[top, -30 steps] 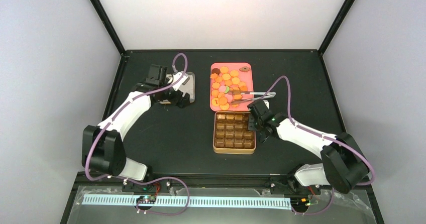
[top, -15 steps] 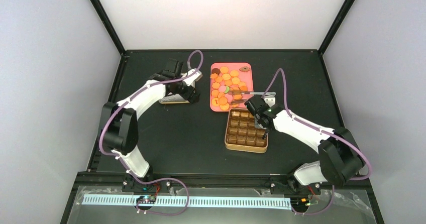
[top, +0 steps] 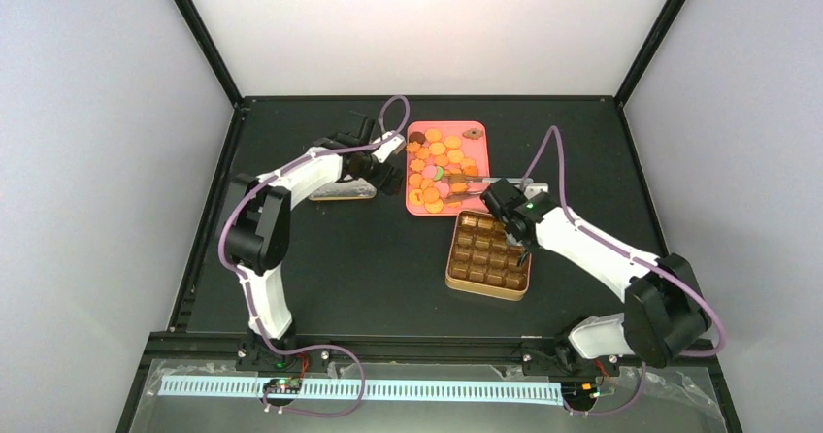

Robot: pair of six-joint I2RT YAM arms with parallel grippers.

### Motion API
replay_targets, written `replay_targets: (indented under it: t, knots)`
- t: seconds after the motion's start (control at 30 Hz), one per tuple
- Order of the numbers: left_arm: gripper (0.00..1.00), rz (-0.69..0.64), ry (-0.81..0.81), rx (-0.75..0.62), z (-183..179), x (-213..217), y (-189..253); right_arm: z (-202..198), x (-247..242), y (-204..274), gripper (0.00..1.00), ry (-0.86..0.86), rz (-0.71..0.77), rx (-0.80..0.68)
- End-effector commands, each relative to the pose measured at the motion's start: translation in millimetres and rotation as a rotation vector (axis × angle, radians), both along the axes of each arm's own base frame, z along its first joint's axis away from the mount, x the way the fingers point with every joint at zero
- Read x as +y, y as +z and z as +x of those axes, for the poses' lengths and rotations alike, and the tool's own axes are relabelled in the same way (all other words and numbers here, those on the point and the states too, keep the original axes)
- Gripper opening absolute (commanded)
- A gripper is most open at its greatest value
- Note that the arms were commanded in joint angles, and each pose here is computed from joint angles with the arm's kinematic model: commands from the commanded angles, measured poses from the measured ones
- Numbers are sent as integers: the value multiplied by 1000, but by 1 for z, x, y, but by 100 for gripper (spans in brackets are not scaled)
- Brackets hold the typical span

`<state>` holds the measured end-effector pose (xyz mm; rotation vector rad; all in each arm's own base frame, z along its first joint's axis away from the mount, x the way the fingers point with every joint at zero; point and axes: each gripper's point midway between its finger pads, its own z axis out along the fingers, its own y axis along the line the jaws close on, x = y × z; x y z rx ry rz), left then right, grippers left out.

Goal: Pack the cookies
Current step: Move the packing box to the center of the board.

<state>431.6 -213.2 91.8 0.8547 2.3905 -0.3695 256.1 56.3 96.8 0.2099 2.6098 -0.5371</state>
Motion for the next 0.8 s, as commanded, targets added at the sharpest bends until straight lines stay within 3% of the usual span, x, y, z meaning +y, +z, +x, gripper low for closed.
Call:
replay_targets:
  t: [0.0, 0.23, 0.4, 0.77]
  knots:
    - [98, -44, 51, -18, 15, -13, 6, 14, 14, 42, 65, 7, 85, -119]
    - [86, -120, 97, 74, 10, -22, -2, 38, 120, 64, 56, 209, 321, -216]
    - [86, -131, 125, 86, 3, -14, 2, 42, 173, 41, 45, 295, 309, -165]
    - [88, -150, 168, 115, -2, 7, 8, 44, 202, -6, 31, 349, 273, -103]
